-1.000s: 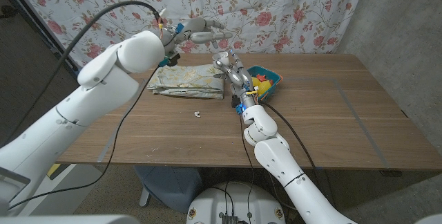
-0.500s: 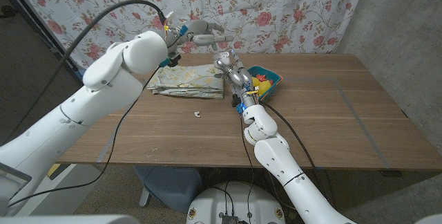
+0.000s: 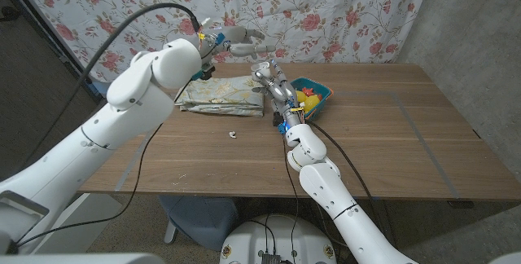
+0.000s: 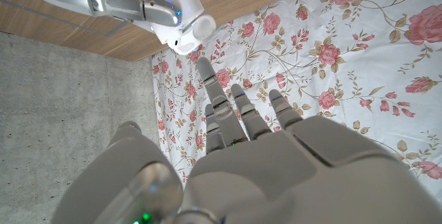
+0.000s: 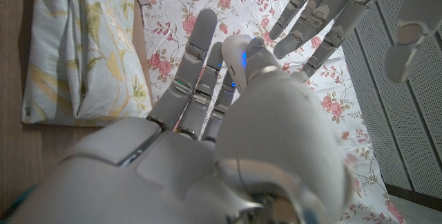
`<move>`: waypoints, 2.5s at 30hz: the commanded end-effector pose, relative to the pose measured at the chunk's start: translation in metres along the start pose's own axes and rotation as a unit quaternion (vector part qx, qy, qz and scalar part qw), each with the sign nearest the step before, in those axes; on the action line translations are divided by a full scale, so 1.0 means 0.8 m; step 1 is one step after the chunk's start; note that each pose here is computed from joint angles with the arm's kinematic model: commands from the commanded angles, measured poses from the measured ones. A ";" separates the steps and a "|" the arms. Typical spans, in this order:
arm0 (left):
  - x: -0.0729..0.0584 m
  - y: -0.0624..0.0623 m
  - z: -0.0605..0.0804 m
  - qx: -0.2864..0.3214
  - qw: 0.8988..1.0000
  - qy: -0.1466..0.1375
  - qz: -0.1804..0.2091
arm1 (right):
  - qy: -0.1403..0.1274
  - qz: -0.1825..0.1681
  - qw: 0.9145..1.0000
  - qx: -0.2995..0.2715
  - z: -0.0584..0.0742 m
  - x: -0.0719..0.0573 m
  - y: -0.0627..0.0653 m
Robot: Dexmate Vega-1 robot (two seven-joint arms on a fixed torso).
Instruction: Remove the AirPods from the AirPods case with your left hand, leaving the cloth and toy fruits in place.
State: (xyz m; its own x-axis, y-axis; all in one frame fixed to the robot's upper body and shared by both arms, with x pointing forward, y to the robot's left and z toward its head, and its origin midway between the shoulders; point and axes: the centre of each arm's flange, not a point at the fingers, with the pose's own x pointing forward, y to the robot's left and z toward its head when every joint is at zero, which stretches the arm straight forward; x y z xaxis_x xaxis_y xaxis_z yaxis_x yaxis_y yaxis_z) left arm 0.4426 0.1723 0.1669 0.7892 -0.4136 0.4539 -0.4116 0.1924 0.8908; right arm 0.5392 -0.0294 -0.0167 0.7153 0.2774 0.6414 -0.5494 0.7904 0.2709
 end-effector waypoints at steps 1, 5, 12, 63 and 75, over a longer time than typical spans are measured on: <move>0.010 -0.009 0.001 0.007 1.000 0.003 -0.006 | 0.000 0.003 1.000 0.002 0.001 0.002 -0.002; 0.014 -0.012 0.001 0.004 1.000 0.005 -0.015 | 0.001 0.006 1.000 0.002 0.002 0.004 -0.003; 0.019 -0.014 0.002 0.005 1.000 -0.002 -0.017 | 0.000 0.009 1.000 0.005 0.001 0.008 -0.003; 0.026 -0.038 0.008 0.006 1.000 -0.012 -0.021 | 0.000 0.023 1.000 0.000 0.004 0.008 0.002; 0.022 -0.042 0.017 0.028 1.000 -0.009 0.006 | -0.011 0.019 1.000 -0.021 0.006 0.006 0.003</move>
State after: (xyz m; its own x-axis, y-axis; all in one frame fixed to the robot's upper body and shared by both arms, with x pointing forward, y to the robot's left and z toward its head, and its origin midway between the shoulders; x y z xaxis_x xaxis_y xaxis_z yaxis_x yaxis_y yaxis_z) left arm 0.4672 0.1511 0.1485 0.7869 -0.4336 0.4392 -0.4124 0.1600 0.8968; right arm 0.5411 -0.0280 -0.0097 0.6873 0.3119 0.6560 -0.5782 0.7815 0.2343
